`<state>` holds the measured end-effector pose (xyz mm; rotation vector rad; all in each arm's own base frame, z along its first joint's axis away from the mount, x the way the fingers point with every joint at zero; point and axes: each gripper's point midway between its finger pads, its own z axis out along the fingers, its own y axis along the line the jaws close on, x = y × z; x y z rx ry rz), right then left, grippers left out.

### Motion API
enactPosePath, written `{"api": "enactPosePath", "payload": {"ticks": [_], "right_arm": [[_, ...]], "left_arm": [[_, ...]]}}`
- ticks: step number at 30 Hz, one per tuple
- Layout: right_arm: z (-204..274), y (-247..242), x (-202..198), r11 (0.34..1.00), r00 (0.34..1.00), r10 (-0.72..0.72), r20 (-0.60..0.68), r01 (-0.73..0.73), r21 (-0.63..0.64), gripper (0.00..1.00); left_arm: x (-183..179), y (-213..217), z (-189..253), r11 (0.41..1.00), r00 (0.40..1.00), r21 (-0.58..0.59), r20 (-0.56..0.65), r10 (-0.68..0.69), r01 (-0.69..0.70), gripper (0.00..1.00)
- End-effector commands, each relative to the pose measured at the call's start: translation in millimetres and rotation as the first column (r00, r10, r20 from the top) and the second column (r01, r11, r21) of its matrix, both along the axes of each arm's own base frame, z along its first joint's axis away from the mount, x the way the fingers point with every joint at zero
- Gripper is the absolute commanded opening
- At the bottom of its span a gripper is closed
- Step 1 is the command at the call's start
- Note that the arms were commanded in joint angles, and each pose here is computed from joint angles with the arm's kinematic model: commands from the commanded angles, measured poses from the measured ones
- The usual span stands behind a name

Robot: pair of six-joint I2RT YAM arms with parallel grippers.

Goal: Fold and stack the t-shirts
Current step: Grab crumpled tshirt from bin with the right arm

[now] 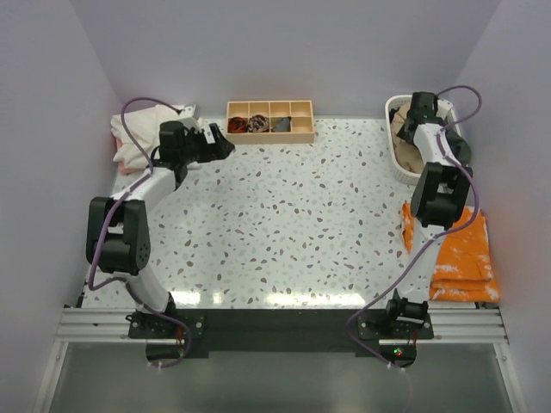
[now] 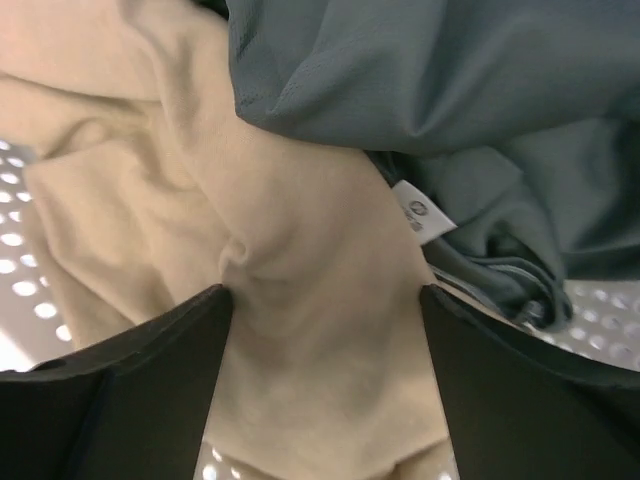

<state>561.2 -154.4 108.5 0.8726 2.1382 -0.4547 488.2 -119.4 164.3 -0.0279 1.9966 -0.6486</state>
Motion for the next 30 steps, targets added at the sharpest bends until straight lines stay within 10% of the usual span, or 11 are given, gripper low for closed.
{"api": "enactPosePath", "payload": {"ticks": [1, 7, 17, 30], "right_arm": [[19.0, 4.5, 23.7, 0.999, 0.996, 0.031, 0.082, -0.034, 0.040, 0.69], [34.3, 11.7, 21.4, 0.996, 0.985, 0.085, 0.151, -0.089, 0.023, 0.00], [156.1, 86.5, -24.5, 0.937, 0.821, 0.331, 0.465, -0.346, -0.055, 0.00], [290.8, 330.3, -168.9, 0.304, 0.145, 0.816, 0.559, -0.931, -0.203, 0.00]], "left_arm": [[15.3, -9.1, 14.1, 0.999, 0.996, 0.005, 0.075, -0.043, 0.043, 1.00], [19.7, -9.7, 4.2, 0.999, 0.998, 0.005, 0.055, -0.040, 0.039, 1.00], [9.0, -28.0, 24.2, 0.998, 0.994, 0.005, 0.085, -0.068, 0.068, 1.00], [-24.8, -11.2, 64.7, 0.998, 0.988, 0.004, 0.142, 0.065, -0.066, 1.00]]}}
